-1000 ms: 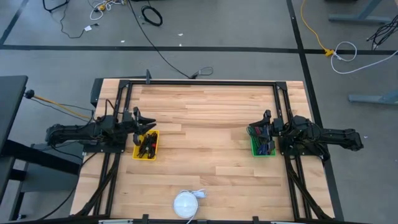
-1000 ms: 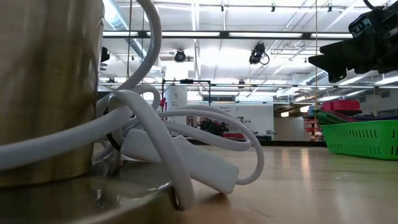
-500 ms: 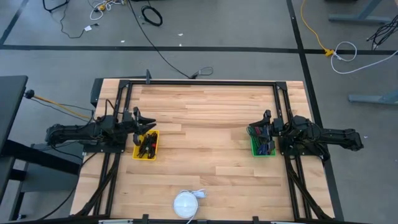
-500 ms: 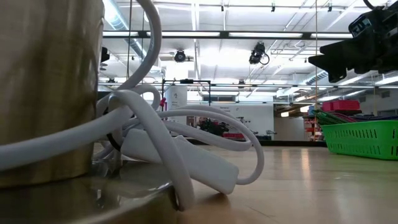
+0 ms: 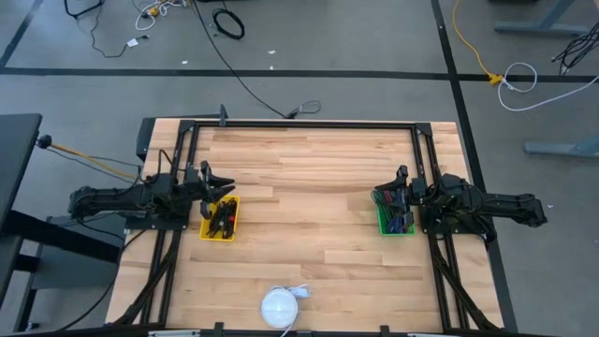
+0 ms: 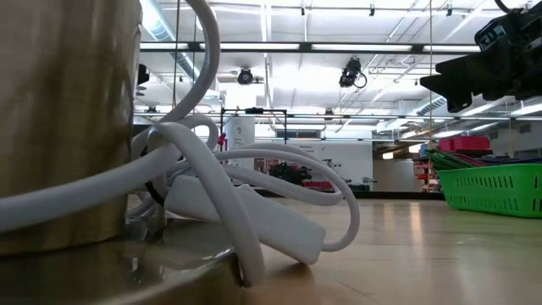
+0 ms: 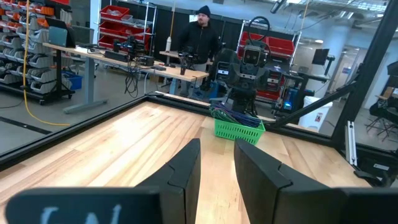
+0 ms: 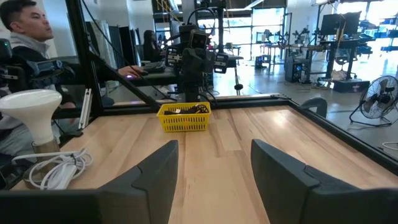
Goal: Pick & Place USB Port
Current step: Return to Home Position
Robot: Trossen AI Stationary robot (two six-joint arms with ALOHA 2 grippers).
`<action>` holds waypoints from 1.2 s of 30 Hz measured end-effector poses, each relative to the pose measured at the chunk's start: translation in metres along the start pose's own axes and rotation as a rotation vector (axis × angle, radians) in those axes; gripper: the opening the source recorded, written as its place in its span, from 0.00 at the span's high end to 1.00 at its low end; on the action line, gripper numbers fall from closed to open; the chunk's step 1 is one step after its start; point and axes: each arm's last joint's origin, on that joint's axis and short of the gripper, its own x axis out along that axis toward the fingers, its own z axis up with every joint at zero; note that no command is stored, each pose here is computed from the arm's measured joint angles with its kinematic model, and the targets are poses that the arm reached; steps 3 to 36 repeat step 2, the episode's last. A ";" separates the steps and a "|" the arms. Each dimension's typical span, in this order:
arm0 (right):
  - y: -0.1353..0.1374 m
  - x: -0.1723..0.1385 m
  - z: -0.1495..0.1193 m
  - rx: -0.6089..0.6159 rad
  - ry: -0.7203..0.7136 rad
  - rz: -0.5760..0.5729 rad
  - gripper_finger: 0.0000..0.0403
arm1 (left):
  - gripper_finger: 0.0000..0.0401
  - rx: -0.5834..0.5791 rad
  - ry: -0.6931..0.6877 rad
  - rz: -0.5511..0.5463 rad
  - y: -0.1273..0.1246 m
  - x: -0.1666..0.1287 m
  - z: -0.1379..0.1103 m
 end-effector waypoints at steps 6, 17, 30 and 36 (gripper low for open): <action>0.000 0.000 0.000 0.000 0.000 0.000 0.49 | 0.74 0.000 0.000 0.000 0.000 0.000 0.000; 0.000 0.000 0.000 0.000 0.000 0.000 0.49 | 0.74 0.000 0.000 0.000 0.000 0.000 0.000; 0.000 0.000 0.000 0.000 0.000 0.000 0.49 | 0.74 0.000 0.000 0.000 0.000 0.000 0.000; 0.000 0.000 0.000 0.000 0.000 0.000 0.49 | 0.74 0.000 0.000 0.000 0.000 0.000 0.000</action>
